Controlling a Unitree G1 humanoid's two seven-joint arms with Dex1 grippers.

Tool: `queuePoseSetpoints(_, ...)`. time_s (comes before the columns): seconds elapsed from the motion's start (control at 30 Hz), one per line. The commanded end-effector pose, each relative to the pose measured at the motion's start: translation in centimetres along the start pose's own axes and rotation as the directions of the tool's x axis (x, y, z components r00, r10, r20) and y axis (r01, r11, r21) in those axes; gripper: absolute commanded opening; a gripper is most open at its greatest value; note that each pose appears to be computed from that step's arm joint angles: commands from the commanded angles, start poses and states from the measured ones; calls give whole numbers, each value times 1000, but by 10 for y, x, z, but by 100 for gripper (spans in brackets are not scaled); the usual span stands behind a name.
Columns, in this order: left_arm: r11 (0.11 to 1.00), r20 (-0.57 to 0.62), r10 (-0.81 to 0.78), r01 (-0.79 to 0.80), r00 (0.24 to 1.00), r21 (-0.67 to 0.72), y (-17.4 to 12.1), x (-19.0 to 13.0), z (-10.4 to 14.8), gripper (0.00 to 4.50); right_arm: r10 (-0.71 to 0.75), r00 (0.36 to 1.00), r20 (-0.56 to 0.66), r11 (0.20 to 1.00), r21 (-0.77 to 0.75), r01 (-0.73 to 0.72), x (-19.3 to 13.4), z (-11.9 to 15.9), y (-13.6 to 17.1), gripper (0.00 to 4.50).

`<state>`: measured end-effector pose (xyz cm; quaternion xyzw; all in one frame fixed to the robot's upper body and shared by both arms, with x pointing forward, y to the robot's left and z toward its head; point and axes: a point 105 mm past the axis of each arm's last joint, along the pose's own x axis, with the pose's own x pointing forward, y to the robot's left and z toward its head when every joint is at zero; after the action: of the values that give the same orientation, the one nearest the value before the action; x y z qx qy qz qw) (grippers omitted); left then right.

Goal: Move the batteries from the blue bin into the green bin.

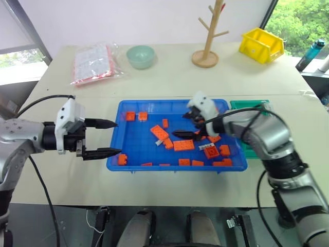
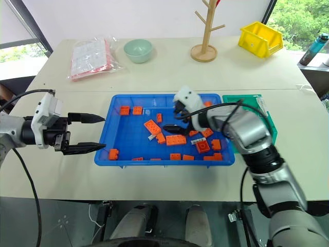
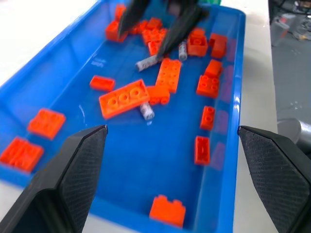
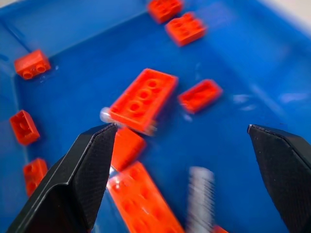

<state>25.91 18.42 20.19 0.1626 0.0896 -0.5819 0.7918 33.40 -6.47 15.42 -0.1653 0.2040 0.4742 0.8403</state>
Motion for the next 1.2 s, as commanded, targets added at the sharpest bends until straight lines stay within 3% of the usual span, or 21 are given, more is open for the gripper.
queuePoseSetpoints(0.03, 999, 2, -6, 6, 1000, 33, 0, 4, 5, 450, -11, 1000, 13, 1000, 10, 11, 14, 10, 5, 443)
queuePoseSetpoints(0.53, 999, 27, -4, 3, 1000, 39, 5, 9, 13, 450, -26, 1000, -2, 996, 86, 26, 50, 5, 10, 443)
queuePoseSetpoints(0.87, 999, 28, -6, 5, 1000, 45, 7, 12, 14, 450, -34, 999, 12, 997, 67, 33, 52, 7, 12, 443)
queuePoseSetpoints(1.07, 999, 25, -19, 18, 999, 42, 5, 13, 13, 450, 60, 997, 45, 998, -39, -58, 41, 20, 21, 443)
queuePoseSetpoints(1.2, 999, 15, -22, 21, 1000, 47, 4, 13, 11, 450, 76, 997, 15, 997, -14, -76, 39, 16, 19, 443)
